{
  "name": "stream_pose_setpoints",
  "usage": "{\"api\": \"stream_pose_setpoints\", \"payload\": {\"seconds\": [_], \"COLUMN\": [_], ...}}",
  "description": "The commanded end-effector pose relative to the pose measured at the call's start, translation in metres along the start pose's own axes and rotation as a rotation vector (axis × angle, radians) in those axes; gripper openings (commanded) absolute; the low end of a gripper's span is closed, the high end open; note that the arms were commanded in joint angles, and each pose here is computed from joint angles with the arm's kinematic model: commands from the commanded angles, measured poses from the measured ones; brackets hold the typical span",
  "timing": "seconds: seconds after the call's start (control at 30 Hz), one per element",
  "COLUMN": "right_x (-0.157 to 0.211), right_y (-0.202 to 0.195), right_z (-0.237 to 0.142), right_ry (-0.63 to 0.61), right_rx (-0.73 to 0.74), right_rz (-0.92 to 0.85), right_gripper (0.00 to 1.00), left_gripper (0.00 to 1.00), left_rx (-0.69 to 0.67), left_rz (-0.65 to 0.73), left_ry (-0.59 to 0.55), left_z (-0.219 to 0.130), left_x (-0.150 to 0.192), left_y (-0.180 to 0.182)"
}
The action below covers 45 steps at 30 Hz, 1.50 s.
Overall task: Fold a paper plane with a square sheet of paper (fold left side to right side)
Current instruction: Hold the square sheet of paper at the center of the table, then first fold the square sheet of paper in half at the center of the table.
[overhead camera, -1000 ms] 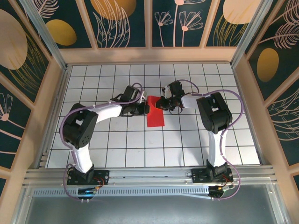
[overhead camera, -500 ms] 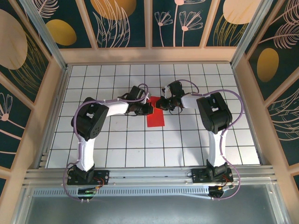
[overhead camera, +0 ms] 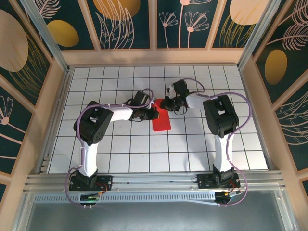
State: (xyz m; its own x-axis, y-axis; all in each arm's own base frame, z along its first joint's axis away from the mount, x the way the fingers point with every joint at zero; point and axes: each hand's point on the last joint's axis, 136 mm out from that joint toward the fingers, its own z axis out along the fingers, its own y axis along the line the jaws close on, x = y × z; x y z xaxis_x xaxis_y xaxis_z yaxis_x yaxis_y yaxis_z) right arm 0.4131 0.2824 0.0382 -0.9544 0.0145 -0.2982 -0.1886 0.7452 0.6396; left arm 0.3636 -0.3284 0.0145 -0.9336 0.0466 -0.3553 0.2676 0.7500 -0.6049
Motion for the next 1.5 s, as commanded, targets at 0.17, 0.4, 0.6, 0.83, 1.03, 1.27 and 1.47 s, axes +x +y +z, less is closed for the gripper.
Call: {"api": "stream_pose_setpoints", "payload": {"seconds": [0.17, 0.4, 0.6, 0.83, 1.03, 1.27, 1.47], "right_x": [-0.014, 0.046, 0.083, 0.102, 0.118, 0.129, 0.13], "right_y": [0.022, 0.028, 0.027, 0.003, -0.018, -0.035, -0.04], "right_z": [-0.051, -0.061, -0.033, -0.017, -0.013, -0.01, -0.008], "right_ry": [-0.066, 0.034, 0.129, 0.17, 0.207, 0.236, 0.238], "right_rx": [0.028, -0.034, -0.054, 0.008, 0.083, 0.142, 0.159], "right_rz": [-0.051, 0.013, 0.037, 0.063, 0.071, 0.081, 0.088], "right_gripper": [0.13, 0.0, 0.0, 0.0, 0.0, 0.0, 0.0], "left_gripper": [0.0, 0.0, 0.0, 0.0, 0.0, 0.0, 0.0], "left_rx": [-0.072, -0.067, -0.069, -0.05, -0.013, 0.036, 0.027], "left_rz": [-0.104, -0.106, -0.097, -0.09, -0.068, -0.044, -0.058], "left_ry": [0.08, 0.071, 0.068, 0.049, 0.015, -0.038, -0.056], "left_z": [0.006, 0.006, 0.004, 0.0, -0.006, -0.017, -0.015], "left_x": [0.04, 0.038, 0.037, 0.03, 0.011, -0.015, -0.023], "left_y": [0.019, 0.014, 0.012, 0.004, -0.013, -0.03, -0.019]}}
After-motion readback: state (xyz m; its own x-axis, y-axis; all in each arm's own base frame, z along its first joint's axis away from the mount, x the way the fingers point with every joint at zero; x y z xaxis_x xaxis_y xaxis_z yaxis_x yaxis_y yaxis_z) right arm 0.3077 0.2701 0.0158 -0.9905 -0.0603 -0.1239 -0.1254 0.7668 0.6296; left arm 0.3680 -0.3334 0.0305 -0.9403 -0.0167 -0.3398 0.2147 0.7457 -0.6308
